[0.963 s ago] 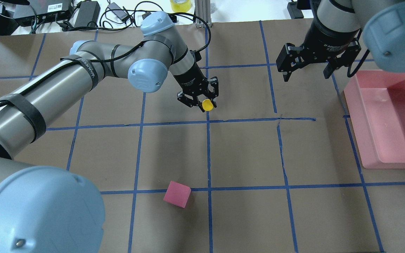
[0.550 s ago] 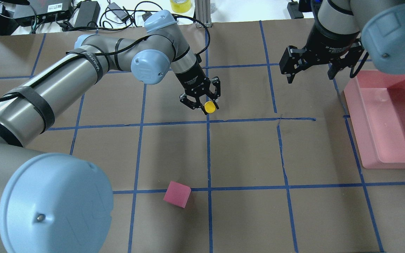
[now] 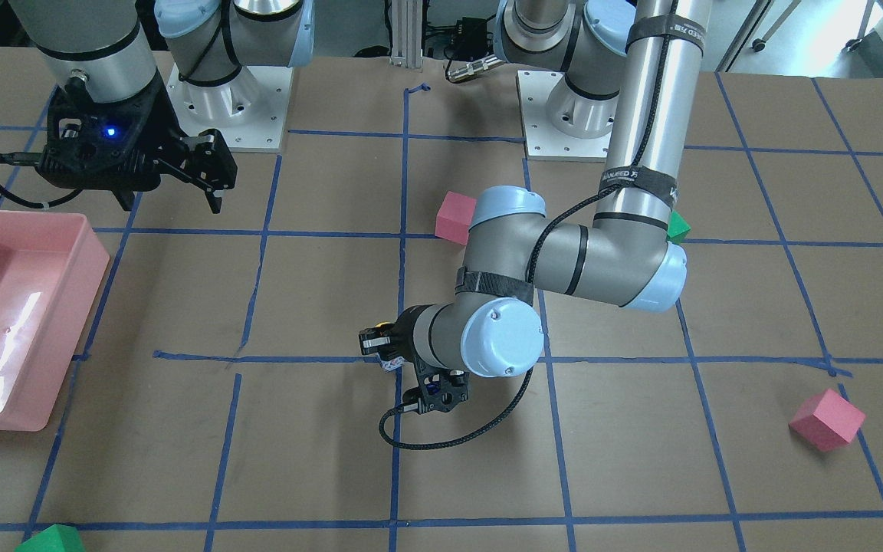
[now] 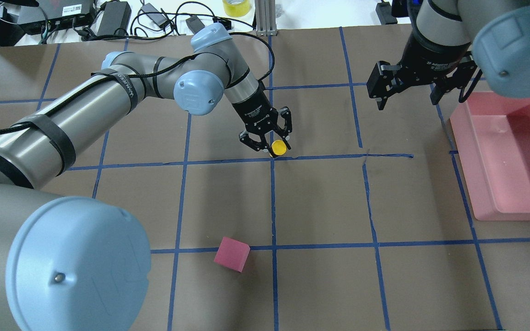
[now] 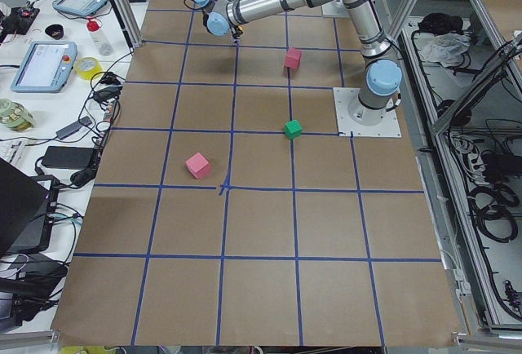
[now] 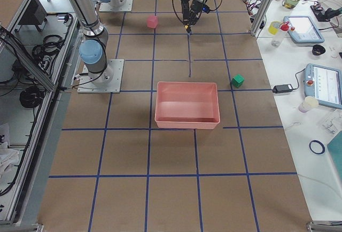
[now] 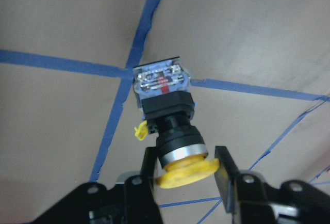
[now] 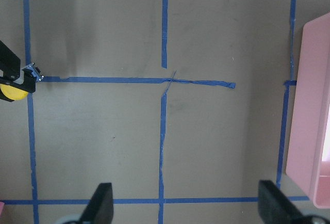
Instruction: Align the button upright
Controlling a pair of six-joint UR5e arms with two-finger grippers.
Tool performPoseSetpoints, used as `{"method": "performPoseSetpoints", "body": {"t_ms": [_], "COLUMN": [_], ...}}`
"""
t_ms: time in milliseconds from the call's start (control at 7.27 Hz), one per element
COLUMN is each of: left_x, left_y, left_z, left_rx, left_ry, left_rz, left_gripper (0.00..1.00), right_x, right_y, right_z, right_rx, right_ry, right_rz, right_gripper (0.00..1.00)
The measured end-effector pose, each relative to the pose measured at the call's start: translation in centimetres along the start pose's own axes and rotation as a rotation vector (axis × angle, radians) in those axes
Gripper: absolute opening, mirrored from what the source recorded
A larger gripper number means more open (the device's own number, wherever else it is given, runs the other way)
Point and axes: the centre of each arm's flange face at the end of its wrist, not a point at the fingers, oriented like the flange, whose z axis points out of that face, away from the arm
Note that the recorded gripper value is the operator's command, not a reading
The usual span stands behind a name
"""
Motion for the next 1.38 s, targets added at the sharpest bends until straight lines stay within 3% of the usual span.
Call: {"method": "performPoseSetpoints", "body": {"t_ms": [138, 275, 412, 550, 962, 1375], "left_x": [-0.3, -0.4, -0.5, -0.7, -0.9, -4.6], "left_y": [0.0, 0.0, 0.1, 0.2, 0.8, 2.0], "left_z": [0.2, 0.4, 0.4, 0.5, -0.3, -8.8], "left_rx": [-0.004, -0.007, -0.008, -0.009, 0.014, 0.132], "left_ry": [-0.004, -0.007, -0.009, -0.009, -0.015, -0.111], "left_rz": [-0.002, -0.003, 0.000, 0.006, 0.054, 0.223], "left_gripper": [0.43, 0.56, 0.95, 1.00, 1.00, 1.00], "right_x": [0.0, 0.0, 0.0, 0.0, 0.0, 0.1], "right_y": [0.0, 0.0, 0.0, 0.0, 0.1, 0.2], "right_z": [0.0, 0.0, 0.0, 0.0, 0.2, 0.6], "right_rx": [0.000, 0.000, 0.000, -0.001, -0.004, -0.013], "right_ry": [0.000, 0.000, 0.000, 0.000, 0.001, 0.012], "right_rz": [0.000, 0.000, -0.001, -0.001, 0.000, 0.000], "right_gripper": [1.00, 1.00, 1.00, 1.00, 1.00, 1.00]}}
